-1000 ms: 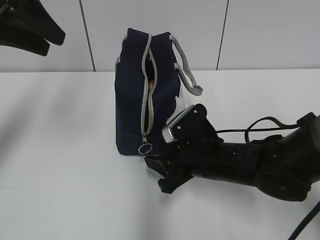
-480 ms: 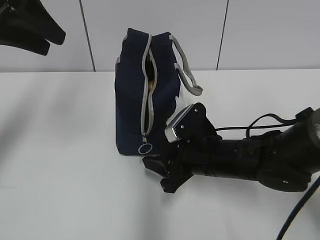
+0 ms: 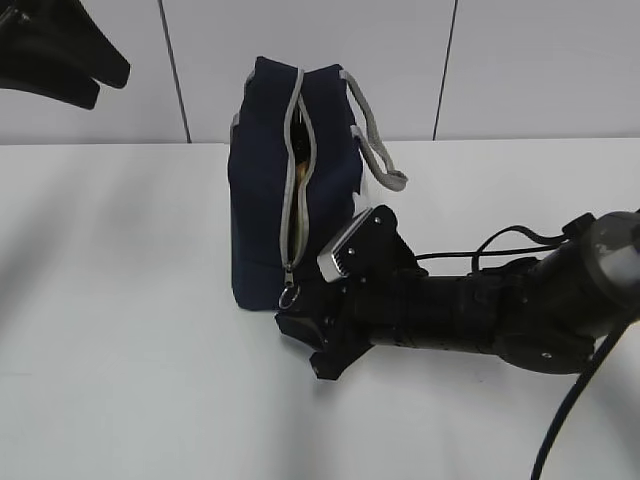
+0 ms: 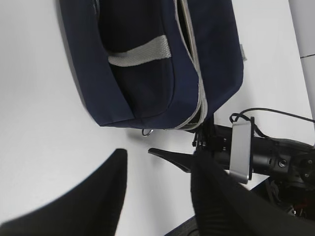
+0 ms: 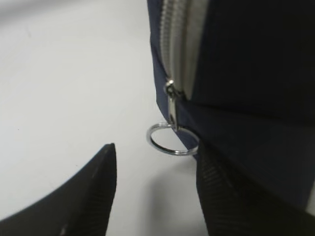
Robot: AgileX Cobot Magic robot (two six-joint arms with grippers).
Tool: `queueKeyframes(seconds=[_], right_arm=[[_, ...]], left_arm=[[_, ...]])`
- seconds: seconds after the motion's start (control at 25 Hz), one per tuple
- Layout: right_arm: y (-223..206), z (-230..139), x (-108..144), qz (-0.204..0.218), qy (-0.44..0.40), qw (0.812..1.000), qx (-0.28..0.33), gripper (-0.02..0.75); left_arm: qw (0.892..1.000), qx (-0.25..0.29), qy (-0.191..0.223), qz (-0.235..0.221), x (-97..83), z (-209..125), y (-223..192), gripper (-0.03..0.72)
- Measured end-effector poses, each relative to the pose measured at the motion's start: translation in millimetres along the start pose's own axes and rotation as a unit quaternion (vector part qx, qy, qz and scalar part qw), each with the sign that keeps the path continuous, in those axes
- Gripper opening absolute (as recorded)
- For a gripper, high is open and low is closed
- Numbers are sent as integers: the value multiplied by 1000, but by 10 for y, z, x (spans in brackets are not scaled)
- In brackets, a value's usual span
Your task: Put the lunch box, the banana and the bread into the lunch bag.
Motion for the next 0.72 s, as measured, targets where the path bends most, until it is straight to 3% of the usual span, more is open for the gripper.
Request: queueKeyframes(seconds=[0.6, 0.72], right_arm=[[-145, -14, -37, 13, -2, 1000, -14, 389], [-147, -8, -41, 13, -2, 1000, -15, 339]], left_arm=[[1000, -5, -2, 6, 12, 10, 0, 315], [1000, -5, -2, 7, 14, 10, 0, 312]])
Point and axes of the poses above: a point on each arm's last joint axis where the gripper is mounted, y pointing back along that axis away from the gripper, x along the wrist's bending axis when the last joint is at zero, z = x × y, the point moved 1 cm from there along -y, pointing out along that axis toward the gripper, and after that the axes turned 3 degrees about y, right-handed, at the moved point
